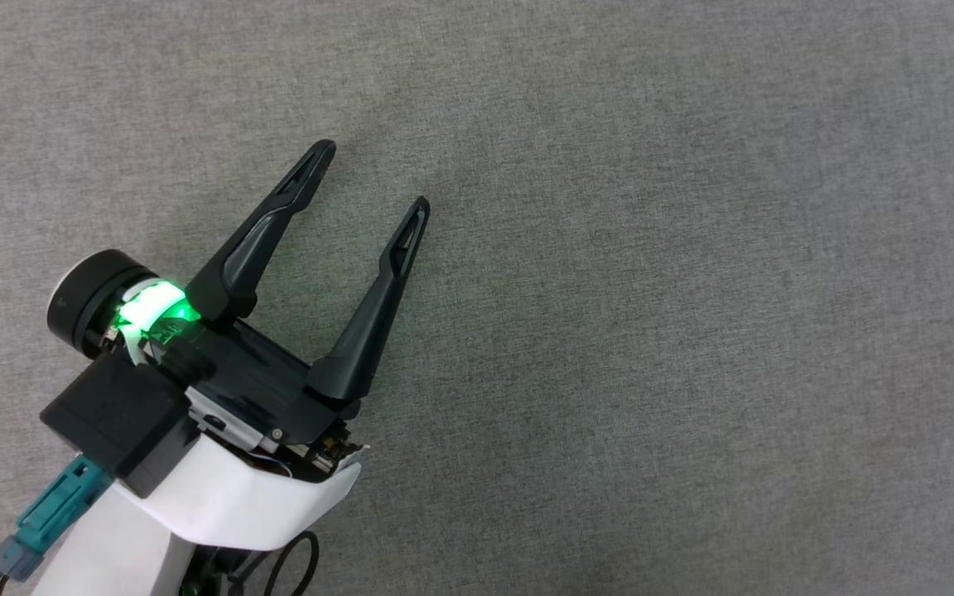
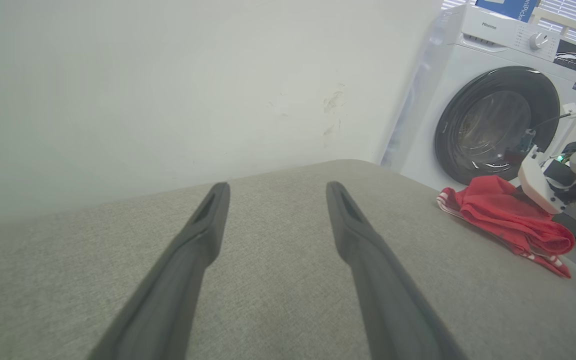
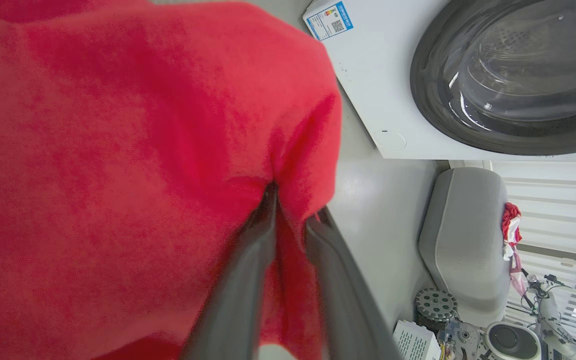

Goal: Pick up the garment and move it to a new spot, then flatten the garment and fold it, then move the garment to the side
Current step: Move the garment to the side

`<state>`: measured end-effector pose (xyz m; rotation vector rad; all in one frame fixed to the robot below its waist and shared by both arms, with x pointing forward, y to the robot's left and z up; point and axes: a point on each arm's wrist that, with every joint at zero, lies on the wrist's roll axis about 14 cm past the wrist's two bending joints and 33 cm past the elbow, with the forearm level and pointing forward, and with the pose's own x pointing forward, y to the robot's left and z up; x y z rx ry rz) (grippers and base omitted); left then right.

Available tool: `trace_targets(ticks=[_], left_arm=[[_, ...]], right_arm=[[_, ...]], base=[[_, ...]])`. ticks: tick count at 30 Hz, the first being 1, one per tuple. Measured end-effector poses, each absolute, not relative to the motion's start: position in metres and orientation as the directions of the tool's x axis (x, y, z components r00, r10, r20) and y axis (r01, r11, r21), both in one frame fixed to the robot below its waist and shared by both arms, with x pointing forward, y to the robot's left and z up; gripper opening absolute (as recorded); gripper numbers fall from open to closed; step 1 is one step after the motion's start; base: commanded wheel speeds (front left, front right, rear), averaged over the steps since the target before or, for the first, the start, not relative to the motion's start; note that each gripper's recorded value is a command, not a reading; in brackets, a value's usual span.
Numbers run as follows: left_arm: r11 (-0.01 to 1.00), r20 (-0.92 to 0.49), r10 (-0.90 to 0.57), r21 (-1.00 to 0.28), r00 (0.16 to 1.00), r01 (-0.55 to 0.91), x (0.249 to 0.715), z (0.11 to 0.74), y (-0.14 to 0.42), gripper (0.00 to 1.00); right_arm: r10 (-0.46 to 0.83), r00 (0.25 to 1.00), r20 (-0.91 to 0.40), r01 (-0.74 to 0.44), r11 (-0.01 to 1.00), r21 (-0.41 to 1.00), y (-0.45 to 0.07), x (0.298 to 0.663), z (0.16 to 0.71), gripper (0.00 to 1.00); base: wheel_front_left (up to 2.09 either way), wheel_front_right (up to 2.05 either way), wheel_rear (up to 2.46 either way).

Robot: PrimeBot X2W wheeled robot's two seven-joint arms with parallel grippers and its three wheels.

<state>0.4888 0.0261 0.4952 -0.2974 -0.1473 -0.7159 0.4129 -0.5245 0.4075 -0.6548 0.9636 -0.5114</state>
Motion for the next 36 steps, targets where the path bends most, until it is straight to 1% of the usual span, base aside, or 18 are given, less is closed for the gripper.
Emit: trace_targets(ticks=[3, 8, 10, 14, 19, 22, 25, 28, 33, 36], left_arm=[[0.719, 0.234, -0.620, -0.213, 0.749, 0.662, 0.488, 0.496, 0.028, 1.00], [0.729, 0.238, -0.607, -0.214, 0.758, 0.651, 0.483, 0.502, 0.031, 1.00], [0.737, 0.243, -0.591, -0.226, 0.770, 0.637, 0.480, 0.506, 0.033, 1.00], [0.763, 0.242, -0.555, -0.232, 0.796, 0.603, 0.472, 0.514, 0.043, 1.00], [0.809, 0.222, -0.485, -0.253, 0.846, 0.531, 0.458, 0.522, 0.064, 1.00], [0.838, 0.212, -0.436, -0.260, 0.875, 0.480, 0.447, 0.528, 0.079, 1.00], [0.868, 0.226, -0.368, -0.265, 0.902, 0.421, 0.437, 0.539, 0.098, 1.00], [0.890, 0.224, -0.314, -0.268, 0.923, 0.368, 0.421, 0.544, 0.114, 1.00], [0.918, 0.229, -0.235, -0.268, 0.945, 0.293, 0.396, 0.551, 0.138, 1.00], [0.930, 0.222, -0.205, -0.260, 0.953, 0.261, 0.383, 0.550, 0.147, 1.00]], right_arm=[[-0.658, 0.475, -0.584, 0.113, 0.704, -0.701, -0.520, 0.411, 0.402, 1.00], [-0.653, 0.523, -0.547, 0.139, 0.699, -0.701, -0.514, 0.418, 0.417, 1.00], [-0.638, 0.567, -0.522, 0.151, 0.703, -0.695, -0.507, 0.426, 0.428, 1.00], [-0.583, 0.683, -0.441, 0.187, 0.723, -0.666, -0.485, 0.448, 0.461, 1.00], [-0.457, 0.838, -0.299, 0.235, 0.796, -0.558, -0.443, 0.473, 0.513, 1.00], [-0.368, 0.904, -0.218, 0.235, 0.853, -0.466, -0.412, 0.478, 0.539, 1.00], [-0.268, 0.954, -0.132, 0.199, 0.901, -0.386, -0.374, 0.478, 0.563, 1.00], [-0.169, 0.984, -0.051, 0.147, 0.946, -0.288, -0.336, 0.470, 0.581, 1.00], [-0.036, 0.996, 0.081, 0.047, 0.989, -0.143, -0.278, 0.449, 0.605, 1.00], [0.010, 0.989, 0.147, 0.001, 0.997, -0.077, -0.253, 0.434, 0.610, 1.00]], base=[[0.00, 0.00, 0.00], [0.00, 0.00, 0.00], [0.00, 0.00, 0.00], [0.00, 0.00, 0.00], [0.00, 0.00, 0.00], [0.00, 0.00, 0.00], [0.00, 0.00, 0.00], [0.00, 0.00, 0.00], [0.00, 0.00, 0.00], [0.00, 0.00, 0.00]])
